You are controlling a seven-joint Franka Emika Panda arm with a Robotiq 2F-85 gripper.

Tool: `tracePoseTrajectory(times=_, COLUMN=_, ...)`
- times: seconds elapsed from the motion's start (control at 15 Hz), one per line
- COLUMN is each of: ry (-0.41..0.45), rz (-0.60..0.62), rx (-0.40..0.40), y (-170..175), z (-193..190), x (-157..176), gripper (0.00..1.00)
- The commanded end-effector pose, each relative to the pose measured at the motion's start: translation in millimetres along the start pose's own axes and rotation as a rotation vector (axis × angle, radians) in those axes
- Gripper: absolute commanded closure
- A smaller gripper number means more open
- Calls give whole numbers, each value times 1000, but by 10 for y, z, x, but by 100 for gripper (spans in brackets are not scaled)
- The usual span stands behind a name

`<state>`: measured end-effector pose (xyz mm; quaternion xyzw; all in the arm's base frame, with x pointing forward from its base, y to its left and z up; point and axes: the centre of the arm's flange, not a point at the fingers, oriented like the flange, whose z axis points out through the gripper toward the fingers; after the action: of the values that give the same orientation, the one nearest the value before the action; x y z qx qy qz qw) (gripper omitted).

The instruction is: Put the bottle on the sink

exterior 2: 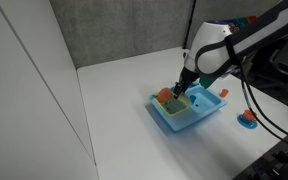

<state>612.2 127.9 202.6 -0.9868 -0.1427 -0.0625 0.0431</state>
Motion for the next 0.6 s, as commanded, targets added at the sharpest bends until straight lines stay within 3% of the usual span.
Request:
tracePoseTrajectory(times=0.0, ry=11, rz=6, rx=-9, y=17, z=205, x=151, gripper=56)
tracePoseTrajectory(times=0.53, ry=-7, rz=1, rx=-16, y=43, z=525, x=202, gripper=56)
